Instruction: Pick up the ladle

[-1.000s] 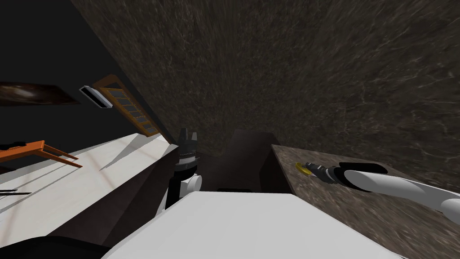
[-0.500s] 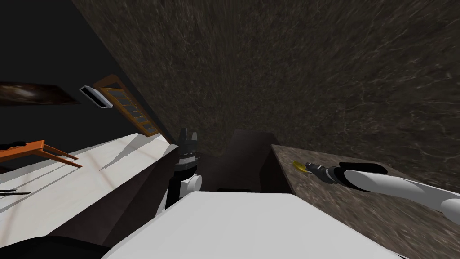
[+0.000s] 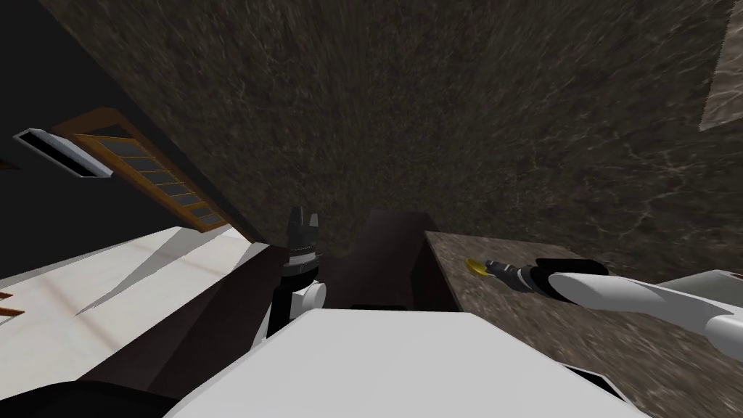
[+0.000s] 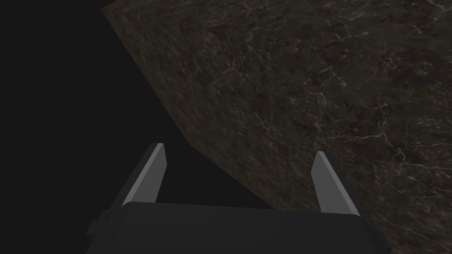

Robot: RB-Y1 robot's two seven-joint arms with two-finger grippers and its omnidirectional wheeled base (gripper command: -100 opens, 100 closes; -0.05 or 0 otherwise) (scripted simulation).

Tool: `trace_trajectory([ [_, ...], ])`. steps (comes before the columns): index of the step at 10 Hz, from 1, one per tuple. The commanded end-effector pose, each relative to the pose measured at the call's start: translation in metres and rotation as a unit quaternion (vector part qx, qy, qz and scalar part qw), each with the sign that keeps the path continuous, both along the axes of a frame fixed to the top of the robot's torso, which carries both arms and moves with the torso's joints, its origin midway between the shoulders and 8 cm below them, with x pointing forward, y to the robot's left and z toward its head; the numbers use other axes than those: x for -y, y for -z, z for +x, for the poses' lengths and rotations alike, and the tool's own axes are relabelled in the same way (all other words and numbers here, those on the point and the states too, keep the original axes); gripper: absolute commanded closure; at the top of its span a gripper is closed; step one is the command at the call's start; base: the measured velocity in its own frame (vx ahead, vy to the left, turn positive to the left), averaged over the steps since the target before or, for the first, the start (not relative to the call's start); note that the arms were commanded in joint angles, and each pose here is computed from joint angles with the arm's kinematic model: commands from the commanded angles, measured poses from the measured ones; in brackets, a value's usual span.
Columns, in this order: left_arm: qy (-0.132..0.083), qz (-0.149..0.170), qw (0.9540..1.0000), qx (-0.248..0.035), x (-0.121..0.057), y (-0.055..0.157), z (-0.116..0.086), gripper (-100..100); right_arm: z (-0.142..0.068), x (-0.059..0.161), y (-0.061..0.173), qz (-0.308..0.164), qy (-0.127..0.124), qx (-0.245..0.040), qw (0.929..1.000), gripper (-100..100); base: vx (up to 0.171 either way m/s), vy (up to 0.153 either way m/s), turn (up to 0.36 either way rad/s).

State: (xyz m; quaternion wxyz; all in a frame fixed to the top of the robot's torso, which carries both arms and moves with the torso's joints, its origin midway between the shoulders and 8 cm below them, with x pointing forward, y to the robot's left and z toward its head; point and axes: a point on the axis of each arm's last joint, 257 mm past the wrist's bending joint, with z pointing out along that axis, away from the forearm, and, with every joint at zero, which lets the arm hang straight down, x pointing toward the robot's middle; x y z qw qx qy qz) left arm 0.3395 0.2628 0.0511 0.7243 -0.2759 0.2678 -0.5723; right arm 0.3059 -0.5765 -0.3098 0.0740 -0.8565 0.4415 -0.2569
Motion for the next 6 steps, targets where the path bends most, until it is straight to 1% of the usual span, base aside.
trace_trajectory([
  [1,0.0,0.0,1.0,0.0,0.0,0.0,0.0,0,0.005,-0.015,-0.003,0.003,-0.019,0.001,0.9998,100,0.09,-0.048,-0.211],
  [2,0.0,0.0,1.0,0.0,0.0,0.0,0.0,0,0.007,-0.024,-0.005,0.003,-0.031,0.001,0.9995,100,0.104,-0.02,-0.233],
  [5,0.0,0.0,1.0,0.0,0.0,0.0,0.0,0,0.012,-0.053,-0.012,0.002,-0.067,0.002,0.9978,100,0.112,0.009,-0.254],
  [6,0.0,0.0,1.0,0.0,0.0,0.0,0.0,0,0.011,-0.047,-0.01,0.003,-0.059,0.001,0.9982,100,0.043,0.006,-0.04],
])
